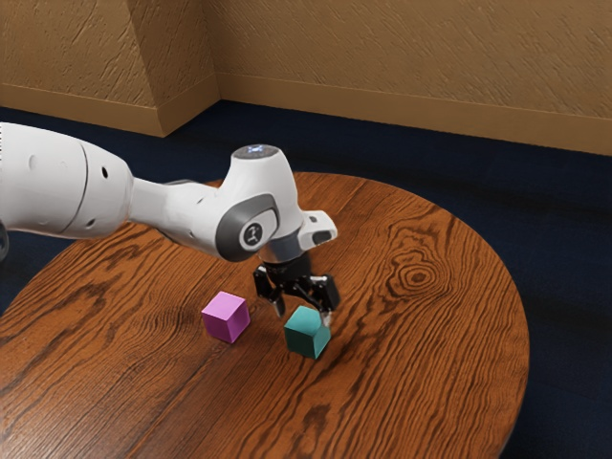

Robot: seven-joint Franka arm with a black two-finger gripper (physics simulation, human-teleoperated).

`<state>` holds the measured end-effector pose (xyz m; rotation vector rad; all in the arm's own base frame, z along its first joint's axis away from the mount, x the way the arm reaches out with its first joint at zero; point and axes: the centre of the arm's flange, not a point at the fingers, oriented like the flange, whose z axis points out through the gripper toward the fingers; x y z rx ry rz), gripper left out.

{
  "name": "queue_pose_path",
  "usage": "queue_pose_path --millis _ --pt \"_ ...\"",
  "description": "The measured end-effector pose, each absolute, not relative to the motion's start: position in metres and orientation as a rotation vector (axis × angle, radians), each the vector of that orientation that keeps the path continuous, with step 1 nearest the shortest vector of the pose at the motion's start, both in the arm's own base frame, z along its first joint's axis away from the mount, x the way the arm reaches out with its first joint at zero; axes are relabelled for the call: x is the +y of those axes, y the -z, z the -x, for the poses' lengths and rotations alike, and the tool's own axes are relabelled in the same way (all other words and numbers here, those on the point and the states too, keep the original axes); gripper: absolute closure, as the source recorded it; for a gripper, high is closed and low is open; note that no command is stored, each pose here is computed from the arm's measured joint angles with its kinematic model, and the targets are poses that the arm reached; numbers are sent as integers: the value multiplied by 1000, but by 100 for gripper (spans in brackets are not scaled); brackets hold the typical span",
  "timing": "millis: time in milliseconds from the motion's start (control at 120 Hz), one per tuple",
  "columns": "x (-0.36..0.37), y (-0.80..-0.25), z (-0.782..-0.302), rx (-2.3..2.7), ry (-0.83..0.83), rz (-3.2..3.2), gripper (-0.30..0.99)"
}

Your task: Pick up the blue block with one arm, and put the blue block on the pink block with one arm

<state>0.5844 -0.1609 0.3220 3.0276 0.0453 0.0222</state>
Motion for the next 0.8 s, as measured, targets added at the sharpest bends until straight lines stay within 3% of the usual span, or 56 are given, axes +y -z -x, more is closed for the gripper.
queue_pose_path --millis 800 --pt "-152 -278 -603 -228 0 -3051 0"
